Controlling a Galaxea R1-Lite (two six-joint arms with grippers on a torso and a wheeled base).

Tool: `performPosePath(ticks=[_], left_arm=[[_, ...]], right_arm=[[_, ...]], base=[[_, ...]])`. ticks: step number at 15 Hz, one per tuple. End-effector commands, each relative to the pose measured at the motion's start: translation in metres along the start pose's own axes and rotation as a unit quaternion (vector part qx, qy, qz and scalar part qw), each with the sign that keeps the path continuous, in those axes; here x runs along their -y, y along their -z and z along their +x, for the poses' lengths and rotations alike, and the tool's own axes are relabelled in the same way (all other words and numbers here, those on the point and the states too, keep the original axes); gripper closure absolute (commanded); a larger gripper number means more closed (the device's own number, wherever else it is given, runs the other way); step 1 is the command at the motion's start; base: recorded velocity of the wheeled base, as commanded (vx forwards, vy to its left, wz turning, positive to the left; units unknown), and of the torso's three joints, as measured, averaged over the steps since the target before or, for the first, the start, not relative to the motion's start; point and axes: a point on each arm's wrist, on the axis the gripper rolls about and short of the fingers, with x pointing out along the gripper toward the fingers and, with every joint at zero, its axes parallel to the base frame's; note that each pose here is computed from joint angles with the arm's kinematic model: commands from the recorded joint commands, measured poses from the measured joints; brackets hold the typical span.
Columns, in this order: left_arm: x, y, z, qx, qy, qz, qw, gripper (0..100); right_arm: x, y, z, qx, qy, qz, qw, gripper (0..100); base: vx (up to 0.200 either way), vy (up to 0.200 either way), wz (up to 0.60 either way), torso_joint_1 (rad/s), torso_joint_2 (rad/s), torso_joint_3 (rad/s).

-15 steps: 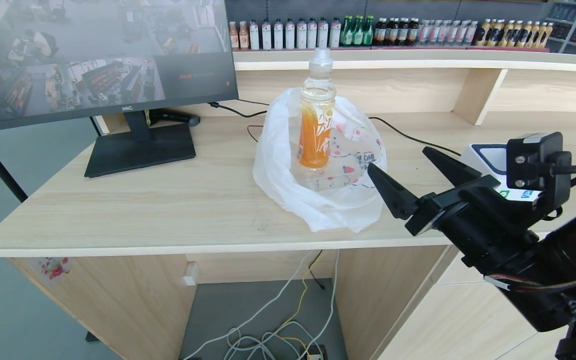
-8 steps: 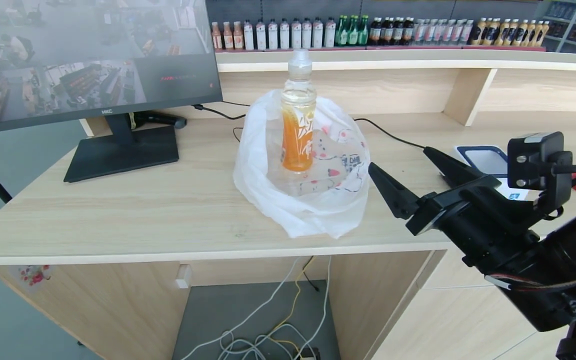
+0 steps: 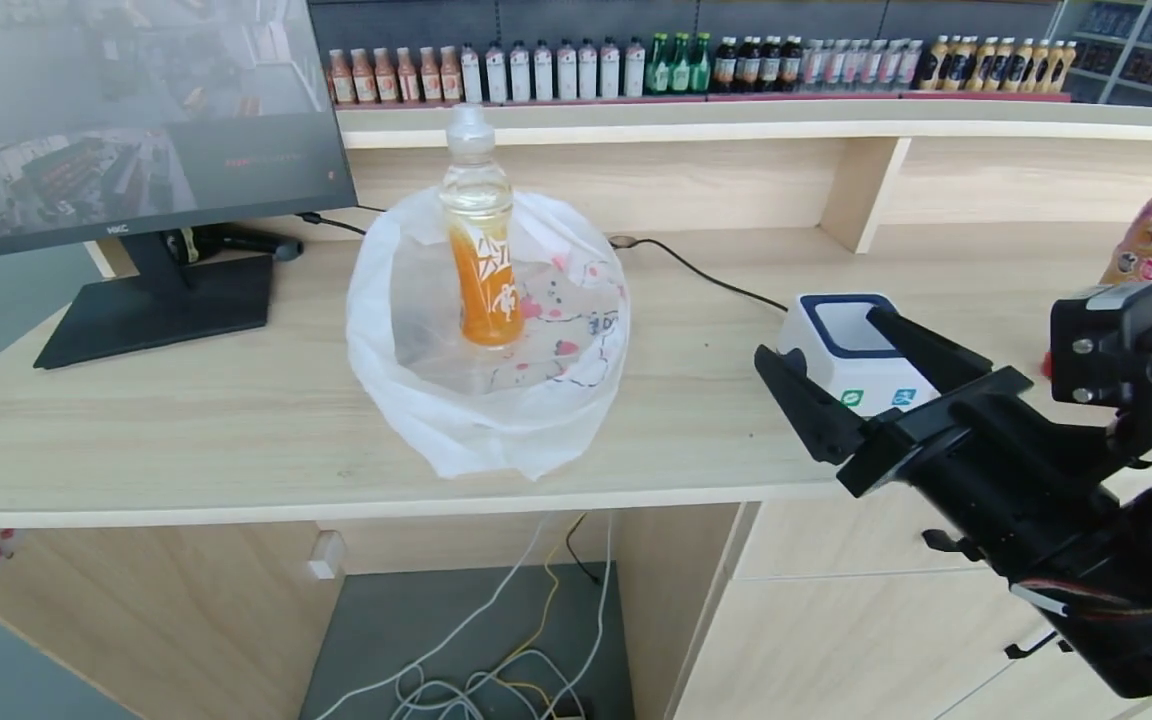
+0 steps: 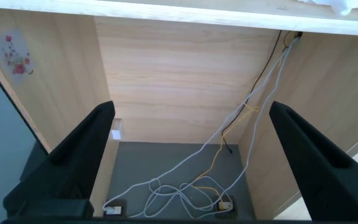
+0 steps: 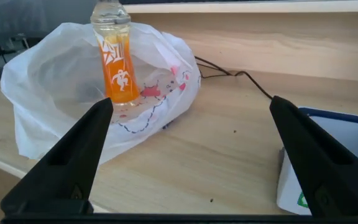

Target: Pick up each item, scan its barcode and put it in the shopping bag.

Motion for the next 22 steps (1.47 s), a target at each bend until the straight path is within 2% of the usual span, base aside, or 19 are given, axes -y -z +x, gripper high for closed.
performPosePath(ticks=[1,5,22], left_arm=[[0.000,0.000,0.000,0.000,0.001,0.001,1.0000,0],[0.000,0.000,0.000,0.000,0.000,0.000,1.0000,0],[0.000,0.000,0.000,0.000,0.000,0.000,1.0000,0]], right_arm=[[0.002,-0.004,-0.010,0.001,0.000,0.000,1.000,0],[0.006,-0.006,-0.027,-0.006,0.001,-0.002,1.000,0],[0.005,0.003,-0.020,-0.020,0.001,-0.004,1.000,0]], base=[[0.000,-0.200,0.00,-0.002,0.00,-0.002],[0.000,-0.200,0.00,0.001,0.01,0.004],[0.000,-0.200,0.00,0.002,0.00,0.003]])
